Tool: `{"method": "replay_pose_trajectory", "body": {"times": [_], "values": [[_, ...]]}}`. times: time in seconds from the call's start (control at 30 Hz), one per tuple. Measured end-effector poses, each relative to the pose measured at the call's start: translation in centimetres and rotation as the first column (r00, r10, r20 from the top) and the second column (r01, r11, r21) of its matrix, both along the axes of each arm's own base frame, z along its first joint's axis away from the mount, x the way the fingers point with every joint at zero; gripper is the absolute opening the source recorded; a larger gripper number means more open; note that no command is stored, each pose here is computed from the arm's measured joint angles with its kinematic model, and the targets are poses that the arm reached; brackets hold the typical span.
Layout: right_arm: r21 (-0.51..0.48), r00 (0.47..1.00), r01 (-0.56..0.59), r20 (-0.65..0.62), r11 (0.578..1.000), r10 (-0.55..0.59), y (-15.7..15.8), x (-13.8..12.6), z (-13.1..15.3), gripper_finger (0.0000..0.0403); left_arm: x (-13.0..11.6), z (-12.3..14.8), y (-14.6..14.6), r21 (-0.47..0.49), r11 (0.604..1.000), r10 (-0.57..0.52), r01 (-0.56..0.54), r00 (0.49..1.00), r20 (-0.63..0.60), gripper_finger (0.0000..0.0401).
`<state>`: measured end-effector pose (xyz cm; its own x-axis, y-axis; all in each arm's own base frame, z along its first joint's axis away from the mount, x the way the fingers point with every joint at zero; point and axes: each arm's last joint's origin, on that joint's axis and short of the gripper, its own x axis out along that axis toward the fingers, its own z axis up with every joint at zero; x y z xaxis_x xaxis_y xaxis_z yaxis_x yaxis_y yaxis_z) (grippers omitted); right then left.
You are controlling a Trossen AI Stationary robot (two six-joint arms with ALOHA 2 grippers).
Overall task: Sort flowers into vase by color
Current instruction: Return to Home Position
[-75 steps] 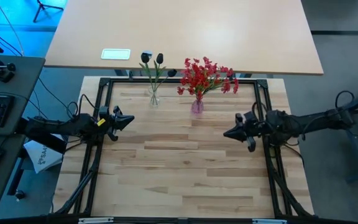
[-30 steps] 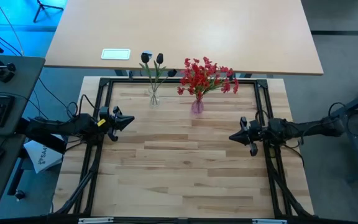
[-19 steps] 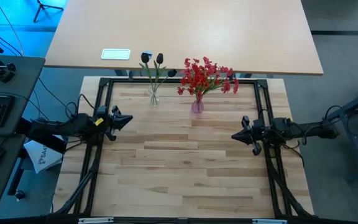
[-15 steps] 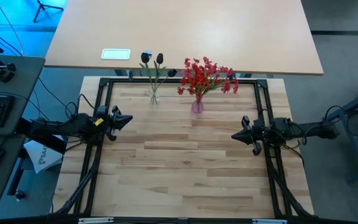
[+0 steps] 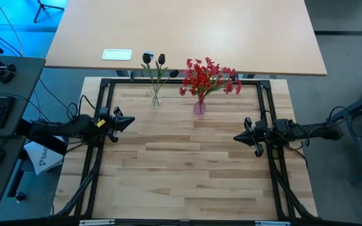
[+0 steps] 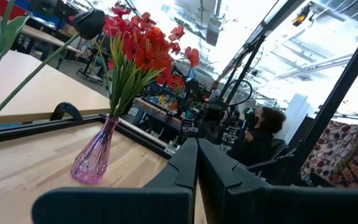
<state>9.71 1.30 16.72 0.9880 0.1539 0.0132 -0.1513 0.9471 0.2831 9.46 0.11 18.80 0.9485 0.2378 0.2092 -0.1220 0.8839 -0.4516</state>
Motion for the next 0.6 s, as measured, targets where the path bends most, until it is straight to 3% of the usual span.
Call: {"method": "replay_pose_trajectory", "body": {"times": [0.2,0.33,0.43,0.6], "values": [[-0.019,1.000,0.001,0.003,1.000,-0.001,0.00,0.00,0.00,0.0000,-0.01,0.03,0.00,0.000,1.000,0.000,0.000,1.000,0.003,0.0000],[-0.243,0.999,0.010,0.036,0.970,-0.002,-0.01,0.00,0.00,0.0000,0.00,0.01,0.00,0.000,1.000,0.000,0.000,1.000,0.002,0.0000],[-0.338,0.999,0.015,0.047,0.941,0.001,-0.01,0.02,-0.03,0.0000,0.00,0.01,0.00,0.000,1.000,0.000,0.000,1.000,0.001,0.0000],[-0.316,0.999,0.013,0.043,0.949,0.000,-0.01,0.02,-0.03,0.0000,0.00,0.01,0.00,0.000,1.000,0.001,-0.001,1.000,0.001,0.0000]]}}
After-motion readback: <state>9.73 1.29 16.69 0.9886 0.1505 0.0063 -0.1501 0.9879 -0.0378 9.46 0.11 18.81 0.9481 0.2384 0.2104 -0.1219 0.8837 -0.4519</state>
